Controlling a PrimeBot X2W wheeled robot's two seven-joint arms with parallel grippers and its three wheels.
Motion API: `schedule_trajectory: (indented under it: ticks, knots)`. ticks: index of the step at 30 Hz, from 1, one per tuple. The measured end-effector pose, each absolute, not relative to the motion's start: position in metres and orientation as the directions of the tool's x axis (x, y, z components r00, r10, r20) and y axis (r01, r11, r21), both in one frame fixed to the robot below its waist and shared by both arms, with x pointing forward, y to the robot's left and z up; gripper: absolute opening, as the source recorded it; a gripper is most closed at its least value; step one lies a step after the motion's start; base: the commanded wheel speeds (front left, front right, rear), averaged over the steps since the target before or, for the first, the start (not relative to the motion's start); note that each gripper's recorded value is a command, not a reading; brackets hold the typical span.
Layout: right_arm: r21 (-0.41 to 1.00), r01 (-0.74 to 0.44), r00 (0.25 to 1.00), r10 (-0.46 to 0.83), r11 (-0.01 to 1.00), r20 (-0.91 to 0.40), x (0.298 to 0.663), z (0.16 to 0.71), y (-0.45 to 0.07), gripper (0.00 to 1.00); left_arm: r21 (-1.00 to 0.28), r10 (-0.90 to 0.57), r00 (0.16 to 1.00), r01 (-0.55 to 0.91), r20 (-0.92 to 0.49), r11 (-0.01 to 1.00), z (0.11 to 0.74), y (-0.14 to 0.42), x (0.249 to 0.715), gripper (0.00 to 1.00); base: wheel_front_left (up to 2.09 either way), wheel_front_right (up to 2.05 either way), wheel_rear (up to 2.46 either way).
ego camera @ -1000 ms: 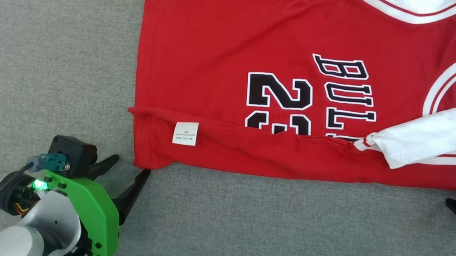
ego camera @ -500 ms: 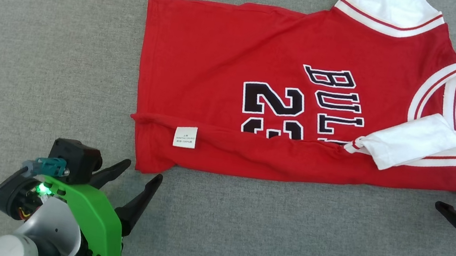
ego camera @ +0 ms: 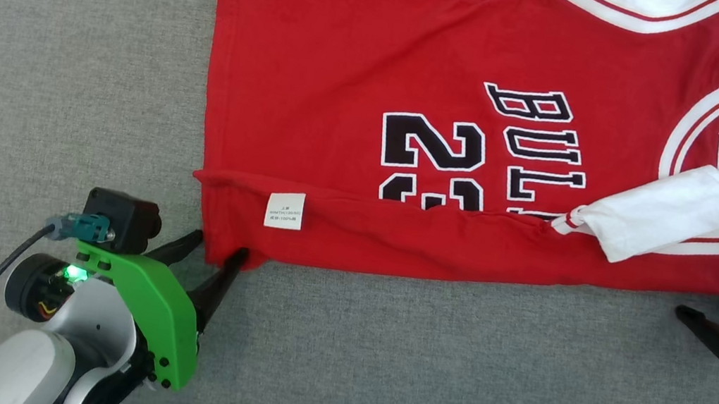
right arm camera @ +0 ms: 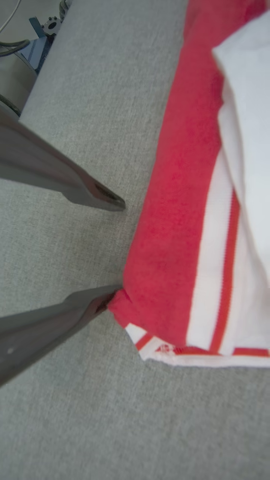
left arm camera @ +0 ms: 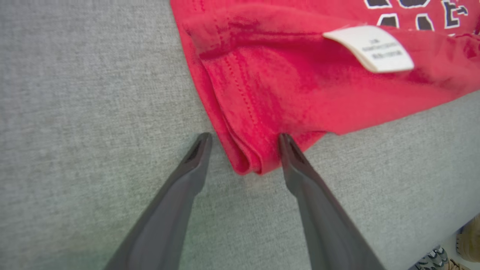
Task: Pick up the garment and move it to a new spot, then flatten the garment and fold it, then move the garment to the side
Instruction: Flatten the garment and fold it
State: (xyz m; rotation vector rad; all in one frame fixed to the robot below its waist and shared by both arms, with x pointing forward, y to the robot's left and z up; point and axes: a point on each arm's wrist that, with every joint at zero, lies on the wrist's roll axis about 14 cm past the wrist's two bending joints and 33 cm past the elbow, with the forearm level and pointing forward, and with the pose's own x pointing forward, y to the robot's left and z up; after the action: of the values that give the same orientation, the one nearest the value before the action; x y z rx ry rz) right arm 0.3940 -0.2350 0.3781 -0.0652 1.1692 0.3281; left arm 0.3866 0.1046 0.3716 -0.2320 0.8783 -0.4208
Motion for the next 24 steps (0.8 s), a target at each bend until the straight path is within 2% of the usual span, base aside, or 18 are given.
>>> schedule_trajectory:
  ticks: [1,2,4,5,8,14,24]
  knots:
    - [0.120,-0.284,0.351,0.219,0.951,-0.911,0.395,0.377,-0.235,1.00,-0.365,-0.449,0.563,0.263,-0.693,0.893,0.370,0.104,0.388,0.00,0.00,0.00,0.00]
    - [0.121,-0.281,0.354,0.220,0.952,-0.909,0.396,0.376,-0.235,0.78,-0.366,-0.448,0.569,0.261,-0.689,0.893,0.370,0.105,0.390,0.00,0.00,0.00,0.00]
    - [0.122,-0.276,0.359,0.221,0.953,-0.907,0.399,0.375,-0.234,0.08,-0.383,-0.467,0.561,0.269,-0.683,0.883,0.369,0.099,0.391,0.00,0.00,0.00,0.00]
    - [0.124,-0.275,0.363,0.222,0.953,-0.905,0.400,0.375,-0.234,0.00,-0.388,-0.472,0.560,0.271,-0.681,0.881,0.369,0.098,0.391,0.00,0.00,0.00,0.00]
    - [0.135,-0.275,0.365,0.233,0.952,-0.901,0.399,0.377,-0.232,0.00,-0.403,-0.484,0.554,0.271,-0.678,0.874,0.369,0.096,0.389,0.00,0.00,0.00,0.00]
    - [0.168,-0.265,0.428,0.271,0.950,-0.862,0.398,0.393,-0.228,0.00,-0.421,-0.493,0.561,0.264,-0.665,0.868,0.378,0.101,0.382,0.00,0.00,0.00,0.00]
    - [0.179,-0.226,0.489,0.271,0.957,-0.829,0.370,0.409,-0.241,0.00,-0.443,-0.495,0.583,0.243,-0.644,0.863,0.398,0.110,0.360,0.00,0.00,0.00,0.00]
